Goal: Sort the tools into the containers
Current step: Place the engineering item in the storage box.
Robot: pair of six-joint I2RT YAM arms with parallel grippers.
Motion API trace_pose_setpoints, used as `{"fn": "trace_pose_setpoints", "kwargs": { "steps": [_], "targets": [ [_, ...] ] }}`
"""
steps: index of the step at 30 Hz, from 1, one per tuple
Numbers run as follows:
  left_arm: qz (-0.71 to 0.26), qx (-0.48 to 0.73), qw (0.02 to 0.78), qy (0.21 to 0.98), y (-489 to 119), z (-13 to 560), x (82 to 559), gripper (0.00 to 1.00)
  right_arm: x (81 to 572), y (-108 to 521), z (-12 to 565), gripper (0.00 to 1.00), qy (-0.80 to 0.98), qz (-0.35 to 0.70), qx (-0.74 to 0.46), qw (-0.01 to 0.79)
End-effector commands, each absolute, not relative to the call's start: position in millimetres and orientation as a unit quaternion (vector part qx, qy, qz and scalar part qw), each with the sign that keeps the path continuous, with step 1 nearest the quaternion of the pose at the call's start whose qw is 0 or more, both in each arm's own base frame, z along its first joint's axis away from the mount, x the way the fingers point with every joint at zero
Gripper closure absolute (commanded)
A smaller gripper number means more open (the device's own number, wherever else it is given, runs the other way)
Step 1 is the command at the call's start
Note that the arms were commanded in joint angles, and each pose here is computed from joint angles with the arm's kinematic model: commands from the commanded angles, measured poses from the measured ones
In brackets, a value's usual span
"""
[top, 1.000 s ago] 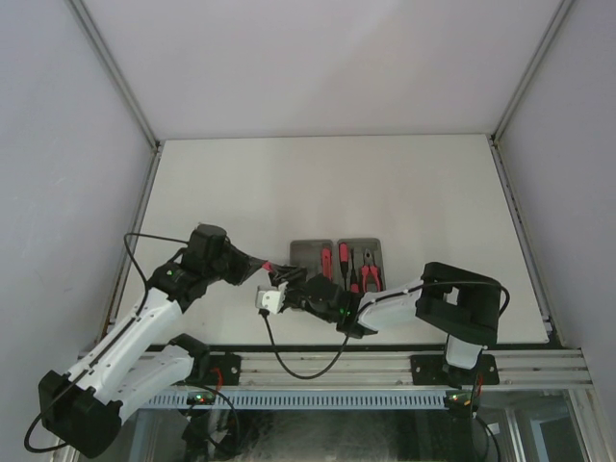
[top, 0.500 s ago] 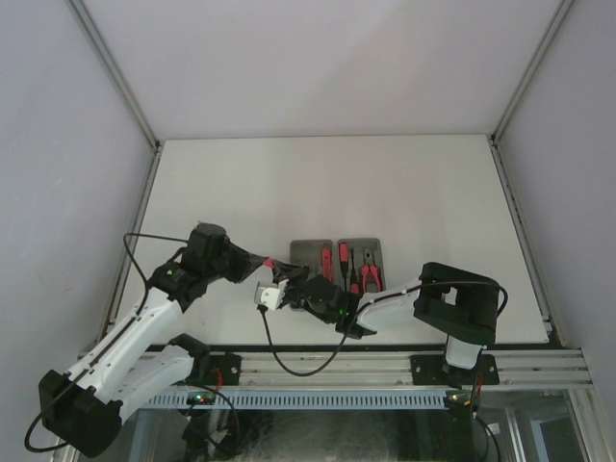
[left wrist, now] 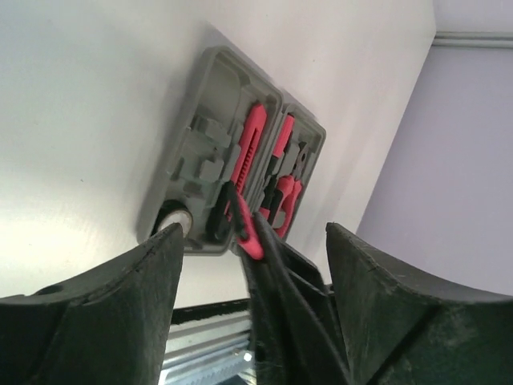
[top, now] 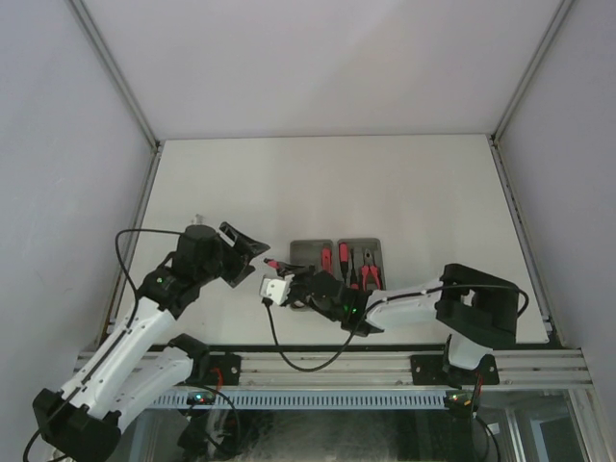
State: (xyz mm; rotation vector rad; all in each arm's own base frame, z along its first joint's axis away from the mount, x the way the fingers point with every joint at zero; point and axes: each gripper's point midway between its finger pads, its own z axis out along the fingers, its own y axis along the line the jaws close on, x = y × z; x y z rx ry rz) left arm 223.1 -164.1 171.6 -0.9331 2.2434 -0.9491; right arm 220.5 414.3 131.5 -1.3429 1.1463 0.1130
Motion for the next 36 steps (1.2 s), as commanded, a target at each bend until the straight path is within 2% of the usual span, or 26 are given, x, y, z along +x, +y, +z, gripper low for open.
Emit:
{"fn": "trace_pose_setpoints", "kwargs": {
  "steps": [1,3,10,15,29,36],
  "targets": [
    [-0.333,-0.301,0.355,0.820,-142.5,213.3,229.7,0.23,215.1,403.1,162.2,1.00,0.542,0.128,-0.534,0.636],
    [-0.319,-0.294,0.378,0.818,-132.9,216.3,228.5,0.20,213.2,395.7,164.9,1.00,0.567,0.162,-0.518,0.619],
    [-0.332,-0.226,0.502,0.766,-115.1,250.9,227.2,0.21,215.9,360.8,172.1,1.00,0.651,0.249,-0.452,0.557],
    [-0.288,-0.189,0.569,0.747,-94.7,267.1,226.5,0.19,227.8,331.3,172.8,1.00,0.716,0.295,-0.372,0.511],
    [-0.188,-0.044,0.598,0.778,-83.8,274.1,220.0,0.16,254.4,282.3,158.3,1.00,0.836,0.372,-0.157,0.371],
    [-0.135,-0.041,0.591,0.794,-70.3,269.6,224.4,0.15,250.8,299.6,151.7,1.00,0.846,0.421,-0.147,0.292]
  ]
}}
